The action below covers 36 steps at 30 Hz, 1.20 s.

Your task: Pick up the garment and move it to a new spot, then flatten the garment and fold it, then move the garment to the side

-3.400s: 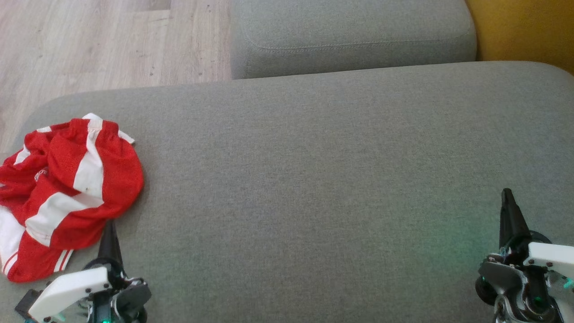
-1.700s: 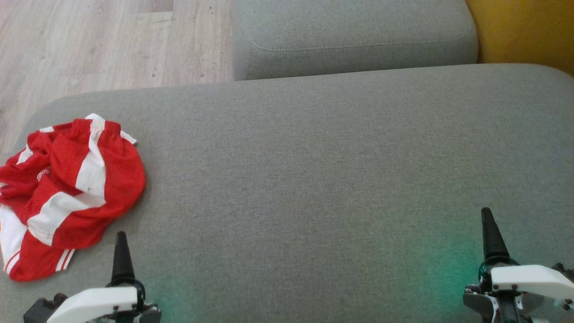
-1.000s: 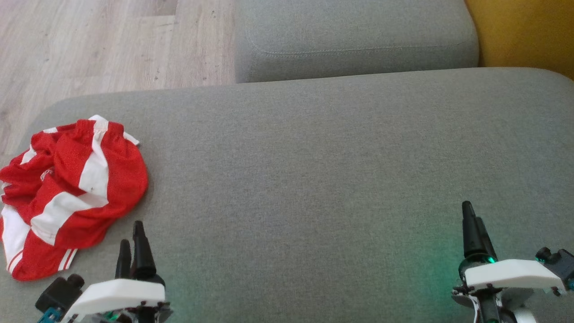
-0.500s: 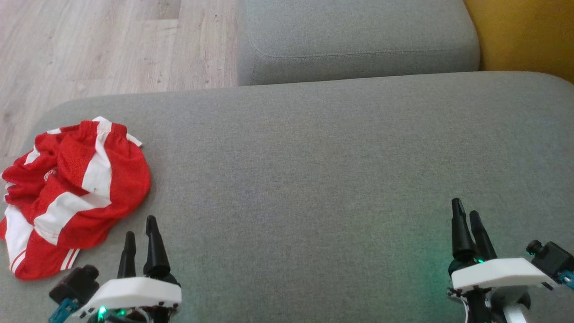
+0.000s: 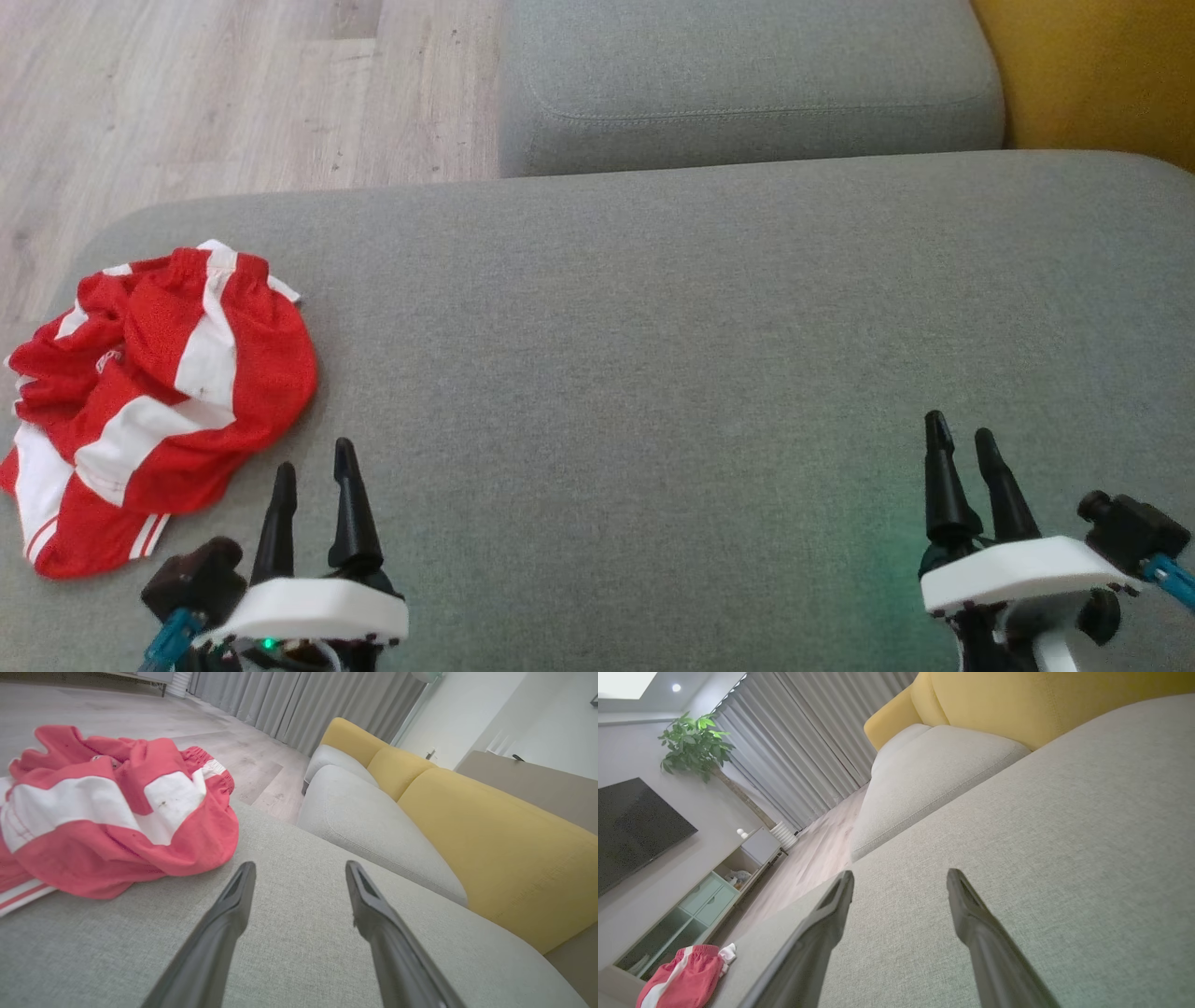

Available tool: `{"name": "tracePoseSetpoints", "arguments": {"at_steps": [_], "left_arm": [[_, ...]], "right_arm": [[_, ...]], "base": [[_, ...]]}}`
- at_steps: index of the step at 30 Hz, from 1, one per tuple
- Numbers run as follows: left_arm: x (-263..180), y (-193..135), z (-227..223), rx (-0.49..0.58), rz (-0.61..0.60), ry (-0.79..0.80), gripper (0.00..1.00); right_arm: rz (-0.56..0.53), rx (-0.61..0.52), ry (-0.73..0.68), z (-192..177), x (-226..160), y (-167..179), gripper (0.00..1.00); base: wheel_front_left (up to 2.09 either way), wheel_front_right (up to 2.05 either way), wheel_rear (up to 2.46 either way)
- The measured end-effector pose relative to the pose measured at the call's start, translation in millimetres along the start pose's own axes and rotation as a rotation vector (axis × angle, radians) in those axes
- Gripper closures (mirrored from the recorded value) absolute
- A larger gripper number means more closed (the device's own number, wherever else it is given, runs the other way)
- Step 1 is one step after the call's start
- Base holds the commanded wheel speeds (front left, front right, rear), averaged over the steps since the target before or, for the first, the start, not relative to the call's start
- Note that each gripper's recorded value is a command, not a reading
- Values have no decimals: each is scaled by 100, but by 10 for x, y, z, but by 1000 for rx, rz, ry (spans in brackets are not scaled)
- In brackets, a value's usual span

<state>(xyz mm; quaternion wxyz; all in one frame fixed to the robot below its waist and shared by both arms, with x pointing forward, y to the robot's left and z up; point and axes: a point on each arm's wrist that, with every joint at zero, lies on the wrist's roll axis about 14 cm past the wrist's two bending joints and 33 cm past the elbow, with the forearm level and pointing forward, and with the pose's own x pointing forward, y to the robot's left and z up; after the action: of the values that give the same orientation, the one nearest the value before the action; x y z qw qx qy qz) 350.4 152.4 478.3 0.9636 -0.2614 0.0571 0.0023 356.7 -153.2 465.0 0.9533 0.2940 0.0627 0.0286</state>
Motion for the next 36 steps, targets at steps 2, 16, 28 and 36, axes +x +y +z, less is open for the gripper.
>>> {"name": "tracePoseSetpoints", "arguments": {"at_steps": [2,16,28,36], "left_arm": [[-2,-19,19,25,-7,-9,0],[-36,-119,69,215,-39,-58,0],[-69,-155,29,359,-57,-75,0],[-85,-196,48,474,-65,-111,0]], "right_arm": [[11,-31,1,-8,2,27,0],[97,-234,-4,-49,-1,253,0],[146,-377,-2,-112,8,353,0],[170,-498,-7,-132,17,373,0]], "base": [[0,0,0],[0,0,0],[0,0,0],[0,0,0]]}}
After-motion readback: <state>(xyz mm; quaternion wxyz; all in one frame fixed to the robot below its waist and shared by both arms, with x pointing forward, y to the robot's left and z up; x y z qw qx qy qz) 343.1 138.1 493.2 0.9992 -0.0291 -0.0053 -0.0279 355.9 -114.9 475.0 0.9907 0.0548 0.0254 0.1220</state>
